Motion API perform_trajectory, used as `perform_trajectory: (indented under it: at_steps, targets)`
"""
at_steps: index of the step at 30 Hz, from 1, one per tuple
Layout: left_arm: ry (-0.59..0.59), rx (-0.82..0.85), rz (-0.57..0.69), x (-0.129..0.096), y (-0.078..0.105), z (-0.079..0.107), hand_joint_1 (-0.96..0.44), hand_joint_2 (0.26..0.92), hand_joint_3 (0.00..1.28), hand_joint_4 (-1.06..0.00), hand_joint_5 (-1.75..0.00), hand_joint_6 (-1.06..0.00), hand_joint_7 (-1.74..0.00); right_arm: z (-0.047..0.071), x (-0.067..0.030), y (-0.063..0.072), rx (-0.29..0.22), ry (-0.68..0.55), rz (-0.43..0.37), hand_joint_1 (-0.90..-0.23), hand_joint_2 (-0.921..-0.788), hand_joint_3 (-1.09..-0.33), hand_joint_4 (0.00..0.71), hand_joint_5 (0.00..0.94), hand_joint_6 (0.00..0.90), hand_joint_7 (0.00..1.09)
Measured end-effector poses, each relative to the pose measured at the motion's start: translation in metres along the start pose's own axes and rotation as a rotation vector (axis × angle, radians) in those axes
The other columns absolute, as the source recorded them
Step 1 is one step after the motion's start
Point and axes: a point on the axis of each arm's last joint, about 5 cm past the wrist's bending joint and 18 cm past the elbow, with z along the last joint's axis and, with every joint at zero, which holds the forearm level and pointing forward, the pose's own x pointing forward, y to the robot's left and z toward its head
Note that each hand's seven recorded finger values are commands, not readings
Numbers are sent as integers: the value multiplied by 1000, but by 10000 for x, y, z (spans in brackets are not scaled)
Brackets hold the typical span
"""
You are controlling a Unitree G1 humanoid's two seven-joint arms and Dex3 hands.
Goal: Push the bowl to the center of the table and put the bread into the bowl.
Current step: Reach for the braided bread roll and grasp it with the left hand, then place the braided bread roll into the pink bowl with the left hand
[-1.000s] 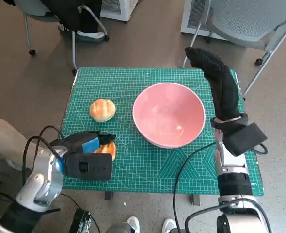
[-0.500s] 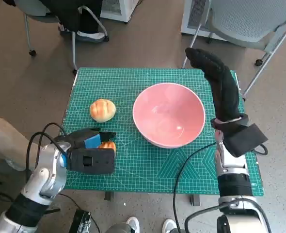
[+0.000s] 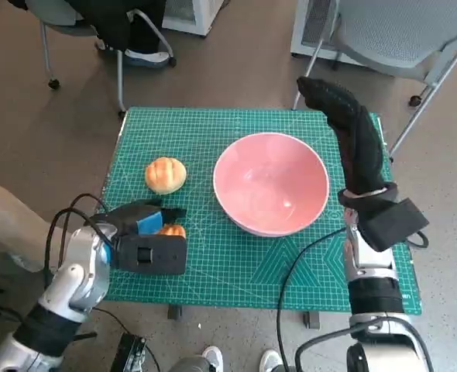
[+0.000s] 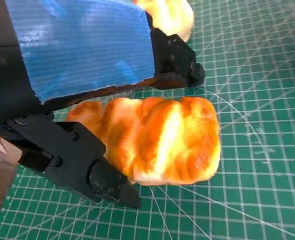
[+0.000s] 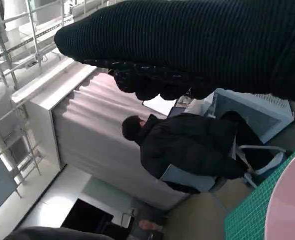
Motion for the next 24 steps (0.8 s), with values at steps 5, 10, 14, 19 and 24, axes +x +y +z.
perform_trajectory:
  at_steps: [5, 10, 14, 19, 24]
  targets:
    - [-3, 7, 38, 14, -21, -16, 18, 561, 673, -703, -1332, -643, -1087, 0, -1, -2, 2, -1, 1, -716, -921, -865, 176, 0, 33, 403]
    - [-10, 9, 74, 27, -31, -43, 4, 614, 611, -691, -1328, -646, -1167, 1, -2, -7, 7, -3, -1, -715, -921, -865, 176, 0, 30, 406]
    - [-18, 11, 91, 39, -45, -55, 2, 689, 483, -690, -1269, -638, -1179, 2, -3, -11, 7, -3, -1, -713, -921, -865, 178, 1, 28, 409]
    - [-24, 7, 104, 52, -59, -63, 1, 758, 363, -688, -1224, -628, -1188, 3, -3, -11, 6, -5, 0, -710, -921, -866, 181, 2, 28, 412]
    - [-25, 2, 111, 62, -68, -70, 1, 775, 335, -696, -1226, -616, -1177, 3, -3, -12, 7, -5, 1, -709, -921, -866, 182, 3, 26, 415]
